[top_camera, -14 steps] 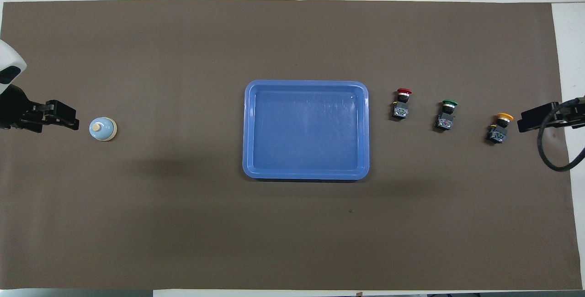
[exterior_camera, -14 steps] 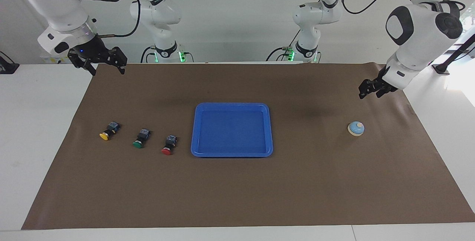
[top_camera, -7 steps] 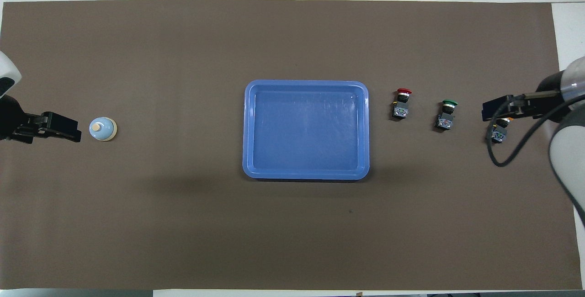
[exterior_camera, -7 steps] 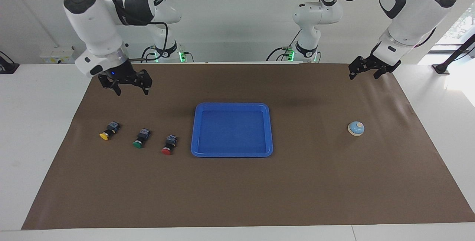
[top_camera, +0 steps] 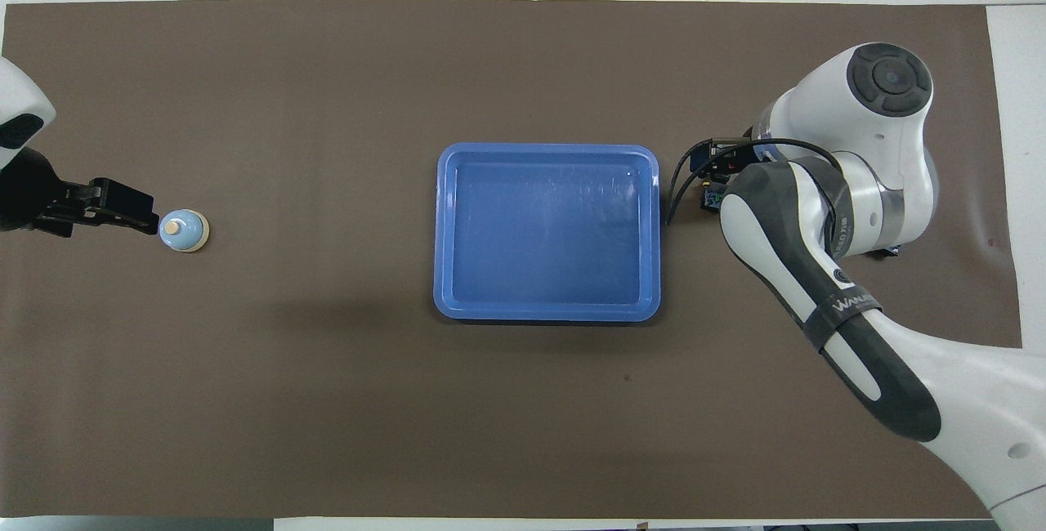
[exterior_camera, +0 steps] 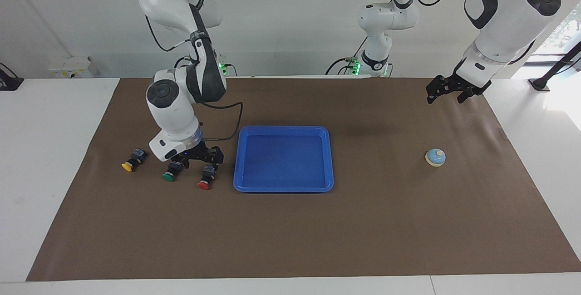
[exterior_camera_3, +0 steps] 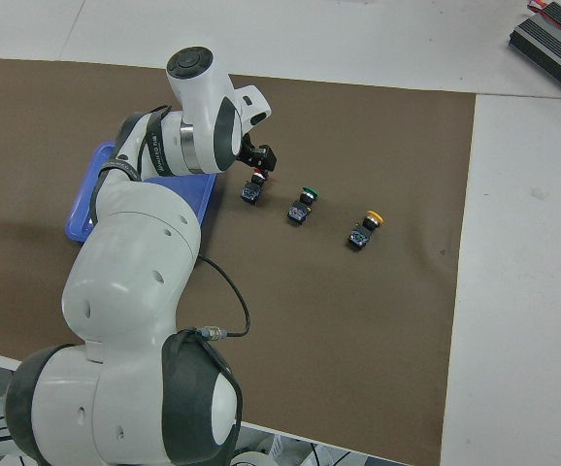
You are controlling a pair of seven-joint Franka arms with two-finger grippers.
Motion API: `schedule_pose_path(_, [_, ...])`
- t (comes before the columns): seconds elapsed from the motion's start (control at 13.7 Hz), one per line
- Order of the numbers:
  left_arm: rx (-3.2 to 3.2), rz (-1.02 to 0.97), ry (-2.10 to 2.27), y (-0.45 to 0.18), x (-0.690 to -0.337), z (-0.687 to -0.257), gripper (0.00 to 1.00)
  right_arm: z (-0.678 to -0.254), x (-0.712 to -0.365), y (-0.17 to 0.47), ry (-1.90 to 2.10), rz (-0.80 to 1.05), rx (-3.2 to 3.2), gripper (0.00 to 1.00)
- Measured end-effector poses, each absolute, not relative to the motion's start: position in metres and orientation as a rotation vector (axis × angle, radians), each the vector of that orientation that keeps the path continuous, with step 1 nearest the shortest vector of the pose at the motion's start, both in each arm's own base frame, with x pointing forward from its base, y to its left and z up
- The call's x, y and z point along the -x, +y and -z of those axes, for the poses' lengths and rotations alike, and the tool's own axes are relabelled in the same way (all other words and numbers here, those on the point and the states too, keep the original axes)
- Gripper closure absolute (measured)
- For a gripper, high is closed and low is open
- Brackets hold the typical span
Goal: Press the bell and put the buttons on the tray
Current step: 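Grasp the red-capped button with the right gripper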
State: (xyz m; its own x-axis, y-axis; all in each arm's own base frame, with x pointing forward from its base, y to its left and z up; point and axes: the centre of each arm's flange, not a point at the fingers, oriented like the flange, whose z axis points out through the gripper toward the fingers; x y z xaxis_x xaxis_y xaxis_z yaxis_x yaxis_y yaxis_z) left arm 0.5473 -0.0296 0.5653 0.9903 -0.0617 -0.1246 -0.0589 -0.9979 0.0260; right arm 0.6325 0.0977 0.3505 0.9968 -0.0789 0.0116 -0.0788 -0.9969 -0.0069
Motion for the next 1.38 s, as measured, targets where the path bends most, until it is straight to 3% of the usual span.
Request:
schedule_pose_path(0.8, [-3.115, 0.162, -0.097, -0.034, -0.540, -0.579, 0.00, -0.287, -0.623, 0.096, 0.100, 0.000, 3.147, 0.00])
schedule_pose_path(0.95, [-3.115, 0.162, -0.097, -0.034, -0.540, -0.579, 0.00, -0.285, -0.622, 0.096, 0.091, -0.006, 3.154, 0.06])
schedule_pose_path(1.24, [-3.115, 0.163, -0.096, -0.034, -0.540, -0.579, 0.00, -0.288, -0.619, 0.096, 0.086, -0.041, 3.163, 0.56])
schedule_pose_path(1.38, [-3.115, 0.163, -0.096, -0.034, -0.540, -0.579, 0.00, -0.297, -0.616, 0.095, 0.087, -0.081, 3.170, 0.59])
